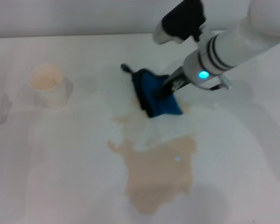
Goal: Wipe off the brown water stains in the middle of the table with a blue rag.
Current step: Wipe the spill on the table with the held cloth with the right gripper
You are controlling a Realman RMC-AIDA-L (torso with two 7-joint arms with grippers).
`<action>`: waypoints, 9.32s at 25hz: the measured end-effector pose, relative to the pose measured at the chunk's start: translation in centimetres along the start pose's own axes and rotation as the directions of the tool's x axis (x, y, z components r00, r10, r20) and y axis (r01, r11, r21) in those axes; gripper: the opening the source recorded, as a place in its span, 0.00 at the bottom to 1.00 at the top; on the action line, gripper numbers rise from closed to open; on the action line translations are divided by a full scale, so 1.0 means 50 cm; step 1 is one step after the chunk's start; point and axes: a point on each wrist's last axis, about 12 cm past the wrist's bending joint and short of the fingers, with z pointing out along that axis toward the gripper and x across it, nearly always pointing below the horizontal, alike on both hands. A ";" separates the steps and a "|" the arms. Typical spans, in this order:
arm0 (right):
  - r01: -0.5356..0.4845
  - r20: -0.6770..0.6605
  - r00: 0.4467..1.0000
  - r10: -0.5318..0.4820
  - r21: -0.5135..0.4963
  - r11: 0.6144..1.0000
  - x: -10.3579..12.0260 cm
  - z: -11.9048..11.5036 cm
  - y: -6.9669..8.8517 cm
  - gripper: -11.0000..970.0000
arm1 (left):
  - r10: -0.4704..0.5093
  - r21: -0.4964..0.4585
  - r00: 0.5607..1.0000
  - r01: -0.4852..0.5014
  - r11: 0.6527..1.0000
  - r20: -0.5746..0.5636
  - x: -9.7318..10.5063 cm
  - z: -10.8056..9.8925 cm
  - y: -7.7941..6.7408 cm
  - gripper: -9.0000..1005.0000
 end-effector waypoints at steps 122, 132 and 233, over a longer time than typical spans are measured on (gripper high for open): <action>0.193 -0.067 0.971 -0.232 -0.360 0.913 0.107 -0.023 0.193 0.10 | 0.022 0.001 0.999 -0.022 1.000 0.027 -0.027 0.031 -0.002 0.86; 0.211 -0.047 0.968 -0.246 -0.369 0.905 0.117 -0.033 0.201 0.10 | 0.023 0.004 0.999 -0.023 1.000 0.027 -0.028 0.034 -0.004 0.86; 0.506 0.399 0.855 -0.332 -0.498 0.704 0.236 -0.006 0.256 0.10 | 0.028 0.016 0.999 -0.029 0.999 0.037 -0.035 0.045 -0.012 0.86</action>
